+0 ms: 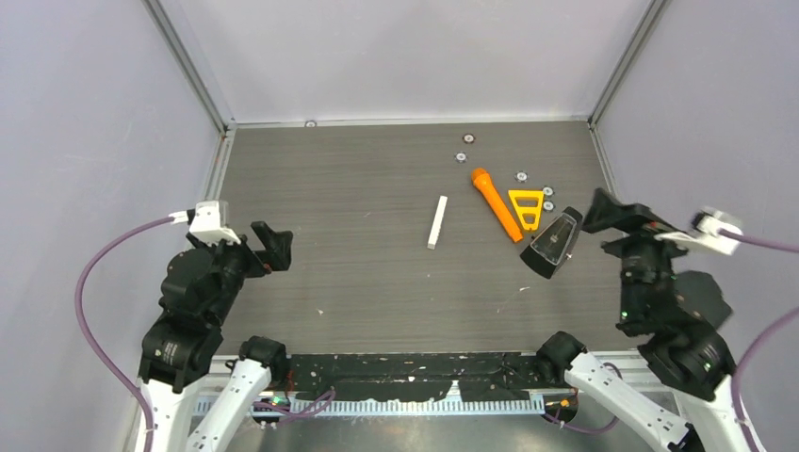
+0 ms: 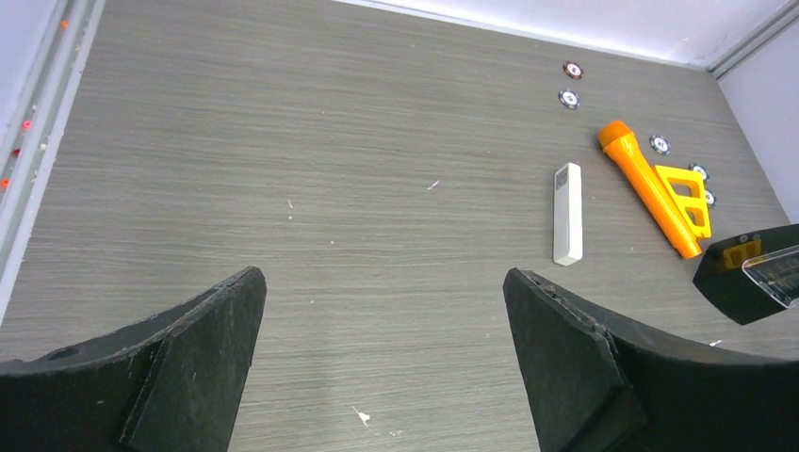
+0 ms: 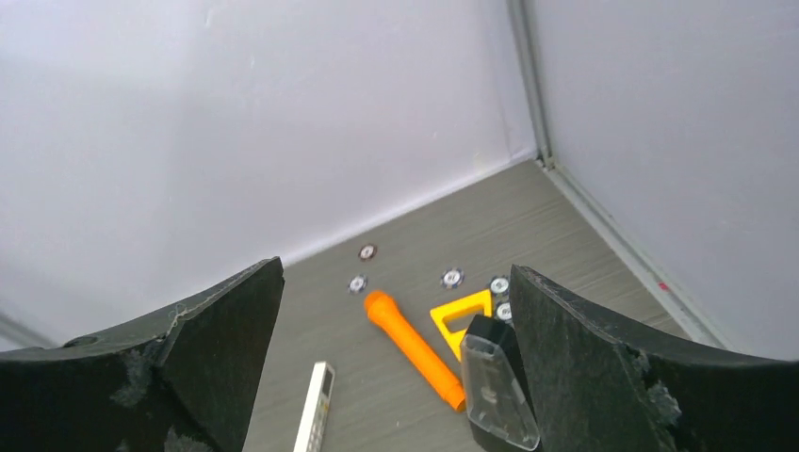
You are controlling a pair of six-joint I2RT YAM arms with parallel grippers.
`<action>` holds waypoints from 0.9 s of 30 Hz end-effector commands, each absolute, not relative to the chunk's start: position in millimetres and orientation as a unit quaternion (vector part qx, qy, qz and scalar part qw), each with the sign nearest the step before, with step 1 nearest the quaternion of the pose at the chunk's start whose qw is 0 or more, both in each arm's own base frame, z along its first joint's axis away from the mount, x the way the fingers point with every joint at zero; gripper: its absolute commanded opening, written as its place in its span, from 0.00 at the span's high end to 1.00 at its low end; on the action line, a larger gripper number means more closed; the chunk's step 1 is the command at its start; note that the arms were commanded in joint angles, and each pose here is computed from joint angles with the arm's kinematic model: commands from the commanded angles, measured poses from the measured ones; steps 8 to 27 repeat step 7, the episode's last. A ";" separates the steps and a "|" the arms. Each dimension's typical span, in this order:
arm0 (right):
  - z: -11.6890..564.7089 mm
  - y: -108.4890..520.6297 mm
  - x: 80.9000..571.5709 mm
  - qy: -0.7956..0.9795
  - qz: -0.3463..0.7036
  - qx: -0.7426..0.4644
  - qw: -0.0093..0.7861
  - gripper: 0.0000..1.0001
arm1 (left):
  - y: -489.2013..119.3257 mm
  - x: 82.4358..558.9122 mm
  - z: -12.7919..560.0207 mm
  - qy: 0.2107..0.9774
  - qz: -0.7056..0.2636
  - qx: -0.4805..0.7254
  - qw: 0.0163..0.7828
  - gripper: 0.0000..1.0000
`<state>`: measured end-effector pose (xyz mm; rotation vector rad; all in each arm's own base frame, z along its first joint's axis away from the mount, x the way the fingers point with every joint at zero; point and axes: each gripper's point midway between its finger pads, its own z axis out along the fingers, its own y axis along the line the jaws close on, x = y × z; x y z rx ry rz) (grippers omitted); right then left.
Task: Load the batteries into the remote control
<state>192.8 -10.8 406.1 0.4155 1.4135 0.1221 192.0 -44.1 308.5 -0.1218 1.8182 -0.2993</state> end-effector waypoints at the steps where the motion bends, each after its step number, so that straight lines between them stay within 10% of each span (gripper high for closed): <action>1: 428.0 -56.6 164.0 0.596 0.026 0.260 0.759 0.05 | -36.4 185.5 332.2 0.759 -0.124 -0.056 0.637 0.00; 27: 436.1 -72.6 144.3 0.562 0.058 0.288 0.773 0.05 | -35.9 179.6 342.1 0.745 -0.132 -0.056 0.652 0.00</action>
